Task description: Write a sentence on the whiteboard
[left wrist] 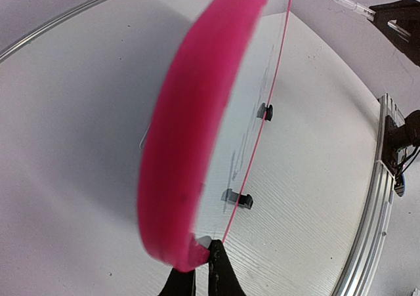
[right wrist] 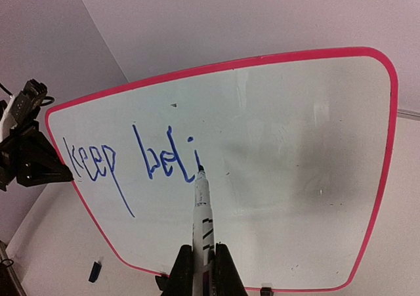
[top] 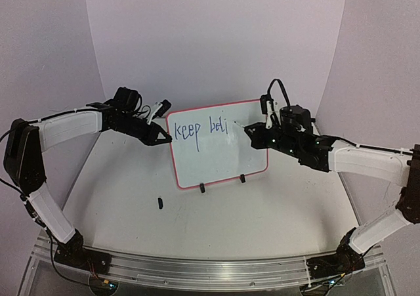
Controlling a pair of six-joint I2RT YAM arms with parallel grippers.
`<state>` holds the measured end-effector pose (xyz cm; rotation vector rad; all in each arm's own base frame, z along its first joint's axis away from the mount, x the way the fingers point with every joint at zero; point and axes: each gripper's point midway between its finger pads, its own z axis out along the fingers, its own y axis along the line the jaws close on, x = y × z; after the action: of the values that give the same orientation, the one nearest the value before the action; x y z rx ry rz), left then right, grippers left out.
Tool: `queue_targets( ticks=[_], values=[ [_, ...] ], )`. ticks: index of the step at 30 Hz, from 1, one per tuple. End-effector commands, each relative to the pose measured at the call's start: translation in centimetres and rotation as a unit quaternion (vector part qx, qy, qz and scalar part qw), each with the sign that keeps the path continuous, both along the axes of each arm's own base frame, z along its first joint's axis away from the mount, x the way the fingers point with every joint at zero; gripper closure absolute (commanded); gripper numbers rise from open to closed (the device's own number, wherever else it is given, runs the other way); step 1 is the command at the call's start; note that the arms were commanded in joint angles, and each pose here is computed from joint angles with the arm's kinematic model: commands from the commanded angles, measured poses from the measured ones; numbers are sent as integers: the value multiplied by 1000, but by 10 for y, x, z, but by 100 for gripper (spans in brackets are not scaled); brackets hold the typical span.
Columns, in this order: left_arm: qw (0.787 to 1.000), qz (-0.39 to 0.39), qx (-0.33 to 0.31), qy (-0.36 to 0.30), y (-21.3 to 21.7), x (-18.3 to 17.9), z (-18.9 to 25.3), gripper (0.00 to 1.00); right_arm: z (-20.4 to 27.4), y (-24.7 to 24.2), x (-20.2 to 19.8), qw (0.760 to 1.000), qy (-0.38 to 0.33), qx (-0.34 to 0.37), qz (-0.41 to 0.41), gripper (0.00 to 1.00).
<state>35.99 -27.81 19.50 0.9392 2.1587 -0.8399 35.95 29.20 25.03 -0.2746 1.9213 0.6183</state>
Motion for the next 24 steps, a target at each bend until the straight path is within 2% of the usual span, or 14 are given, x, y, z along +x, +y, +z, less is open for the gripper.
queue_targets(
  ticks=[1, 7, 24],
  values=[
    [997, -6, 66, 28, 4, -9, -39, 100, -1, -2, 5, 1000, -8, 0, 3, 100],
    [997, -5, 68, 28, 5, -8, -40, 100, 2, 11, 6, 999, -12, 11, 28, 100],
    [997, -5, 70, 28, 5, -9, -41, 100, -8, 18, 25, 1000, -12, 0, 10, 100]
  ],
)
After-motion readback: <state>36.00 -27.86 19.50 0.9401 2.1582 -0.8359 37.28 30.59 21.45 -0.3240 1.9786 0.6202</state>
